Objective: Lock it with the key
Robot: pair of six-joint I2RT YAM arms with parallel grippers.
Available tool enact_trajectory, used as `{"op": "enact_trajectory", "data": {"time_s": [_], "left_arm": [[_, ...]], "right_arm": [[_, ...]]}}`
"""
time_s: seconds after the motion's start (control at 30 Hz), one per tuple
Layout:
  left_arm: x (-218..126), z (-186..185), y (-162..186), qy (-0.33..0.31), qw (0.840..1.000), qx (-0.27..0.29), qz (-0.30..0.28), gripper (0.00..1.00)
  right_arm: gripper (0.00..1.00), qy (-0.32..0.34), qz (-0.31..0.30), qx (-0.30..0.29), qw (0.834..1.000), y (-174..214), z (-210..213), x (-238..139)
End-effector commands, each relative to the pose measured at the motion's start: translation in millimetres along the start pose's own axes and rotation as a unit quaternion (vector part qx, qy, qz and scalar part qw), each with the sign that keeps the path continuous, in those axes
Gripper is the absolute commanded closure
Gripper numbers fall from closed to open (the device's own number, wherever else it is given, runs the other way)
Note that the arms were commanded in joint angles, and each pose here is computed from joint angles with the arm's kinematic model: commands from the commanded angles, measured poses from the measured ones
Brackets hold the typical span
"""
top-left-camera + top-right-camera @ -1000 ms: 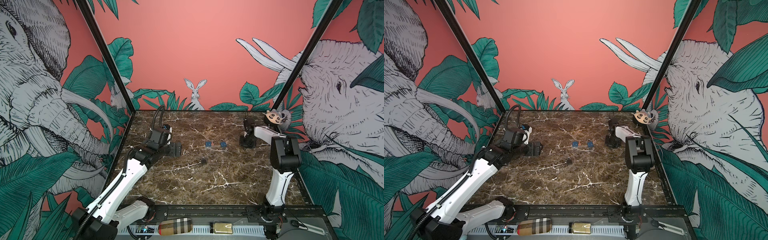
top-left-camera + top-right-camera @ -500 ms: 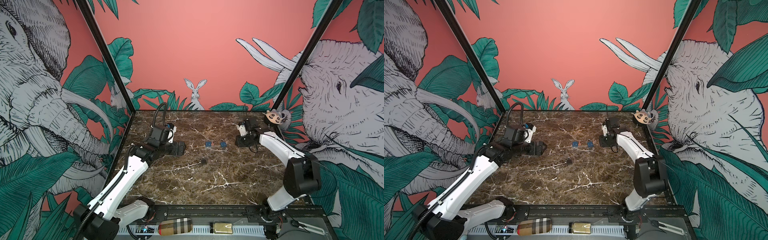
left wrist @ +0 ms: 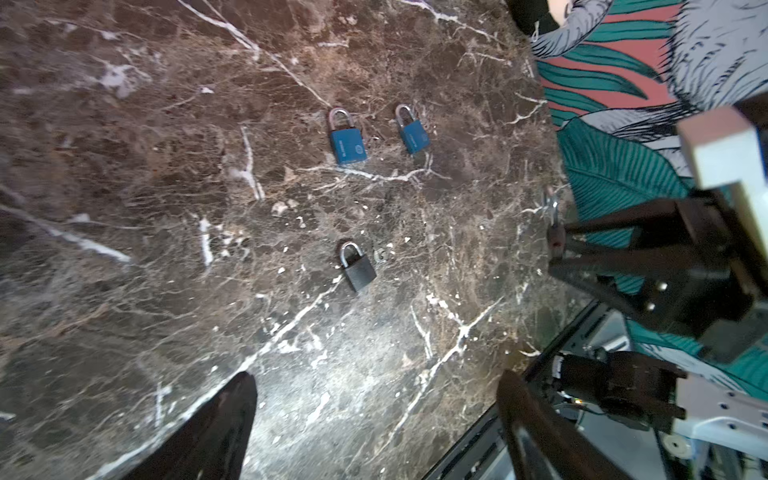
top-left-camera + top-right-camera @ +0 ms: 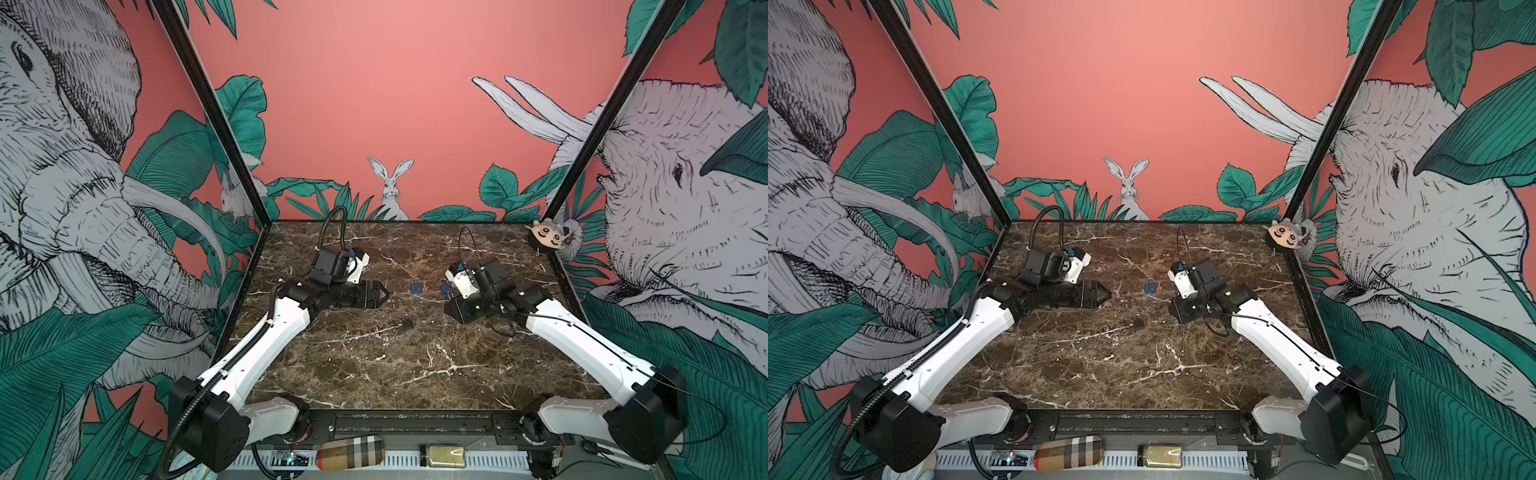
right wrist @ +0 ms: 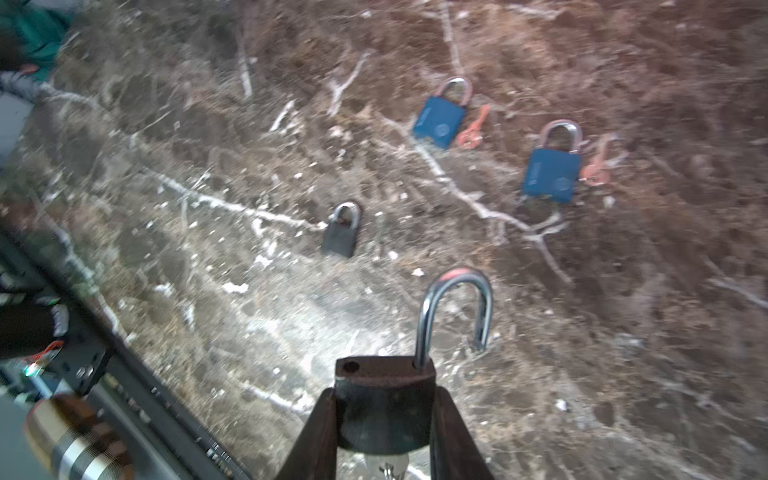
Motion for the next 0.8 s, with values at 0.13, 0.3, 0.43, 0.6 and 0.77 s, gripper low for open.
{"op": "enact_trajectory", "data": {"time_s": [0.13, 0.3, 0.43, 0.6, 0.77], "left_arm": [[27, -12, -1, 0.051, 0.998, -0.007, 0.02, 0.13], [44, -20, 0, 0.062, 0.997, -0.001, 0.041, 0.17], [48, -28, 3, 0.074, 0.996, 0.007, 0.05, 0.19], [49, -30, 5, 0.079, 0.996, 0.006, 0.051, 0.19], [56, -26, 6, 0.076, 0.996, -0.004, 0.054, 0.2]], "right_arm": [[0.91, -0.024, -0.01, -0.02, 0.999, 10, 33, -1], [0.91, -0.02, 0.005, -0.041, 0.999, 13, 48, 13], [0.91, -0.023, 0.01, -0.057, 0.998, 12, 58, 24], [0.91, -0.035, 0.017, -0.067, 0.997, 10, 67, 32], [0.92, -0.046, 0.016, -0.079, 0.996, 8, 79, 34]]}}
Point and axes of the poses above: each gripper's point midway between its finger pads, its own x axis out along the fingers, its own z axis along the line the jaws close on, y = z × x, the point moved 6 cm from there along -x, back along the fingers, and after that the axes turned 1 degree about x, right-handed, at the moved point
